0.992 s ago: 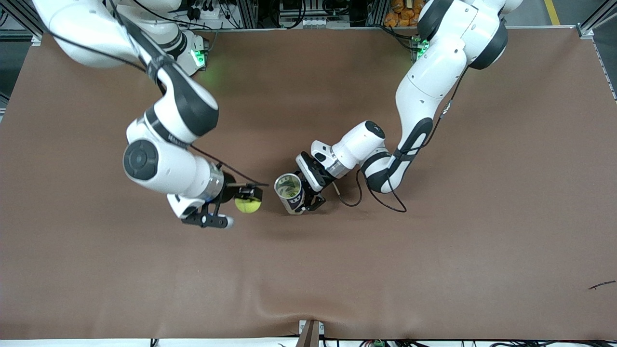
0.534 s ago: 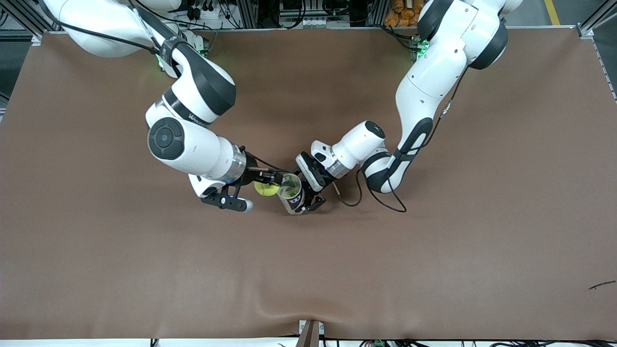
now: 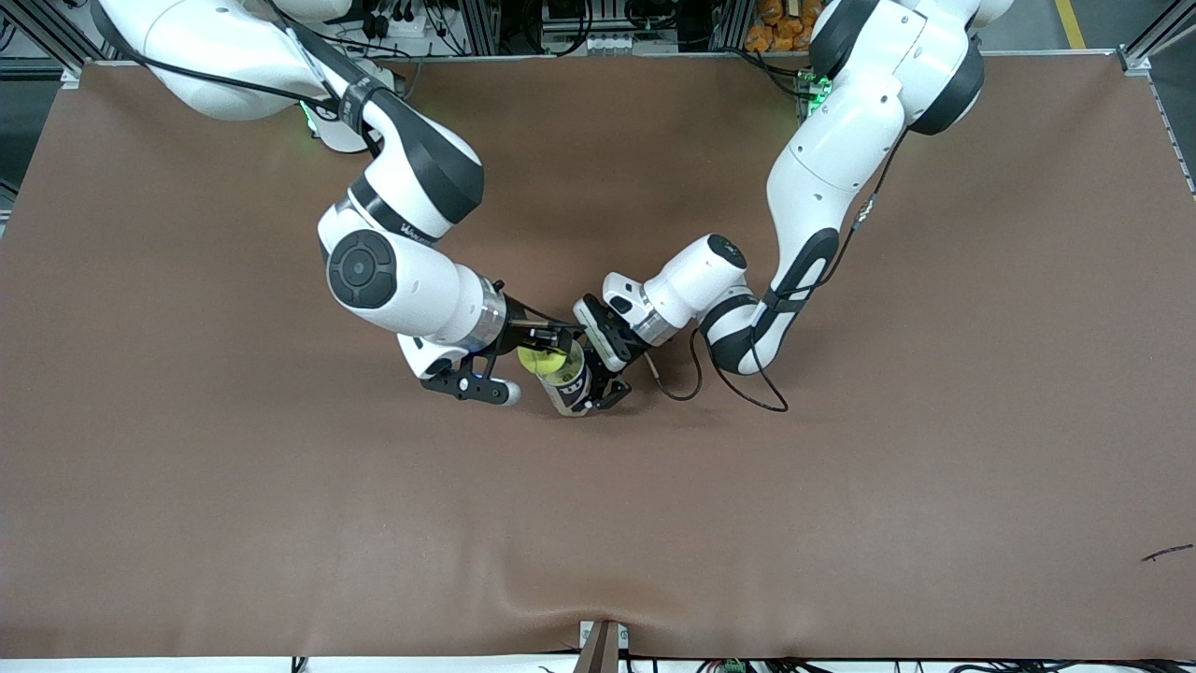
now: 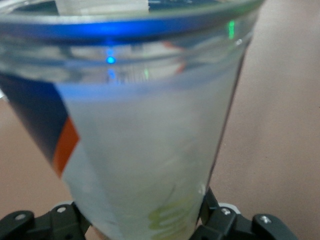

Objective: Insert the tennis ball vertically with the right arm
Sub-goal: 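Carry the second ball with the right gripper and drop it into the tube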

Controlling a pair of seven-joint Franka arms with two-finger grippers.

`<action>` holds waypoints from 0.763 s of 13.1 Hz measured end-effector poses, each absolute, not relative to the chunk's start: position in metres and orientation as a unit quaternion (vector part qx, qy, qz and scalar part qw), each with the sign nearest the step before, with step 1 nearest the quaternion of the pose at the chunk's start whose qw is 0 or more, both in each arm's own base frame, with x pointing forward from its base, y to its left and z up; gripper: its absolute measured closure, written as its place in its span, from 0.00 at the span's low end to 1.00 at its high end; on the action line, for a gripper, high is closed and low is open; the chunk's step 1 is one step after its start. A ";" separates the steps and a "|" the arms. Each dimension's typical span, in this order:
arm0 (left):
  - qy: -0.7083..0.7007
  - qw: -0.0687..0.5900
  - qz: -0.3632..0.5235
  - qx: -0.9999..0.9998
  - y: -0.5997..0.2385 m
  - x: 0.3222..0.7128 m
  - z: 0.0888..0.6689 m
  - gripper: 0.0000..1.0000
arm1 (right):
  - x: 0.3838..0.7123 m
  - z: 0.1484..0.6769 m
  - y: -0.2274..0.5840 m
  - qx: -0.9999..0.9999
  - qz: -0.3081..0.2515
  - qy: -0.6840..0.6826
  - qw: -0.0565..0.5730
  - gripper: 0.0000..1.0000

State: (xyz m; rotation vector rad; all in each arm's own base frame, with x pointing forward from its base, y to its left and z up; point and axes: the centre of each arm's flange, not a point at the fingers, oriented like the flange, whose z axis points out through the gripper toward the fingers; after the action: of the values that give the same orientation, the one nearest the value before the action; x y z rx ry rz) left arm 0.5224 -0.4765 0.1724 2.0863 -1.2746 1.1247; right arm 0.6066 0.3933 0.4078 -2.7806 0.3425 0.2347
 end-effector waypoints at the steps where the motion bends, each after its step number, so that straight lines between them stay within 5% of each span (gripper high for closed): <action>1: -0.462 0.223 0.407 0.756 -0.477 0.522 0.172 0.15 | 0.606 0.404 0.396 -0.976 0.084 0.120 0.163 0.33; 3: -0.462 0.223 0.407 0.756 -0.477 0.522 0.172 0.14 | 0.605 0.396 0.399 -0.977 0.083 0.120 0.158 0.33; 7: -0.462 0.223 0.407 0.756 -0.476 0.523 0.172 0.12 | 0.615 0.389 0.393 -0.977 0.067 0.131 0.156 0.00; 10: -0.461 0.223 0.407 0.756 -0.476 0.523 0.172 0.09 | 0.630 0.395 0.375 -0.976 0.048 0.139 0.160 0.00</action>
State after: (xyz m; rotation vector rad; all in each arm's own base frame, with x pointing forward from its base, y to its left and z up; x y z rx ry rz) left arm 0.5227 -0.4763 0.1724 2.0868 -1.2734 1.1248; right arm 0.6301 0.3750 0.3950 -2.7894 0.3978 0.1381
